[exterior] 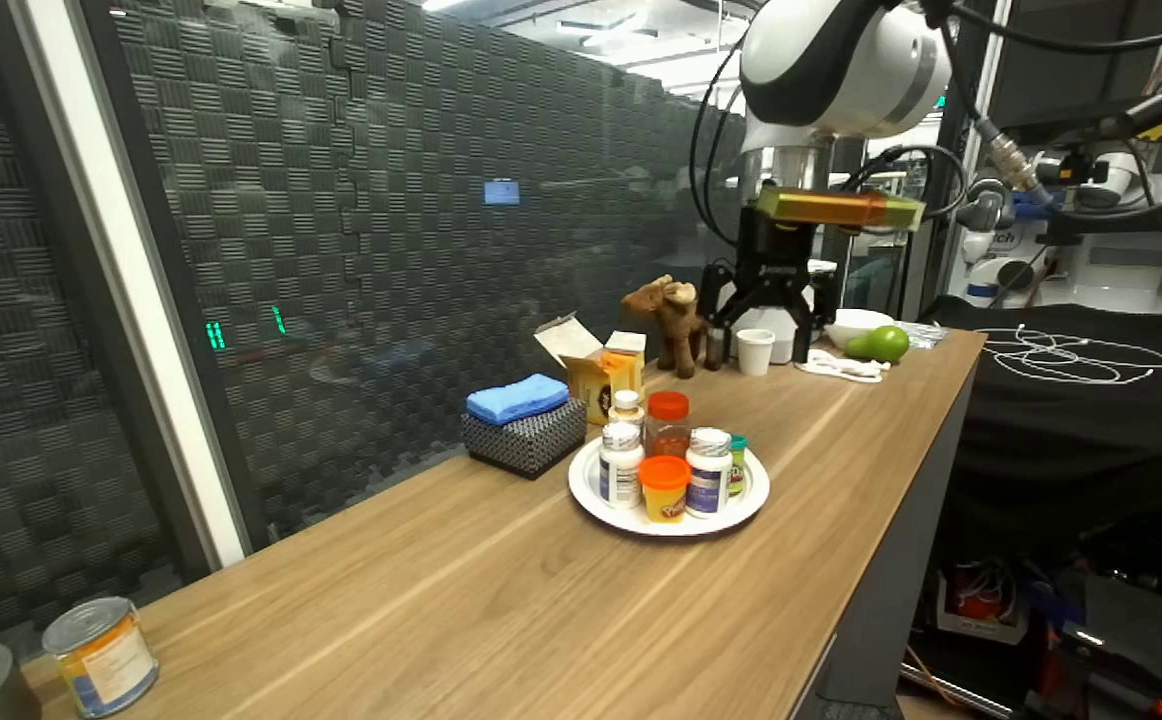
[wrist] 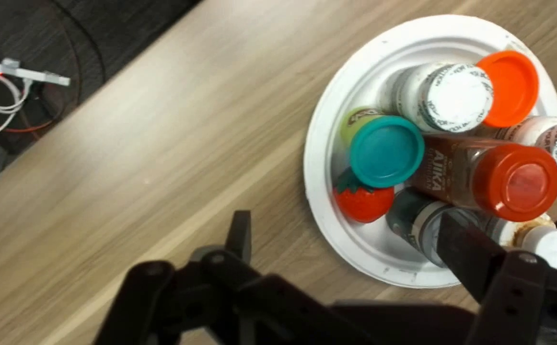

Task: Put the objects on the table onto the tray

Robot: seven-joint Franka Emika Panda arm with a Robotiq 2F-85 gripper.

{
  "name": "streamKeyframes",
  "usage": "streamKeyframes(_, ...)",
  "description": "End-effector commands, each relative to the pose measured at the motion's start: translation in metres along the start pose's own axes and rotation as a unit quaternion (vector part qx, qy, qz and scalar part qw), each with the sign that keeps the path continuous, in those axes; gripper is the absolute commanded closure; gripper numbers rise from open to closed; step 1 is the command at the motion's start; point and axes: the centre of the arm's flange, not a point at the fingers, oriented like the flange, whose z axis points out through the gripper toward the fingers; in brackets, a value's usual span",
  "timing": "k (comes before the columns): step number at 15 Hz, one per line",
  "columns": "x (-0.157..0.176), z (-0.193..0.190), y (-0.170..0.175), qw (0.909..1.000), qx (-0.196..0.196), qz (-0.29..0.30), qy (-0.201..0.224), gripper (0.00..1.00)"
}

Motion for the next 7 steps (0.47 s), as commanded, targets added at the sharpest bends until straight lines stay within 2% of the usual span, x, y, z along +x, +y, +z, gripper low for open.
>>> streamKeyframes(1,-0.051,-0.065,0.008,0.9945,-0.077,-0.07,0.015,0.0)
streamKeyframes(3,-0.077,-0.084,0.011,0.9866,-0.116,-0.113,0.019,0.0)
streamKeyframes(4,-0.041,-0.06,0.01,0.9929,-0.093,-0.073,0.007,0.0)
streamKeyframes(7,-0.066,-0.079,0.009,0.9892,-0.109,-0.096,0.016,0.0)
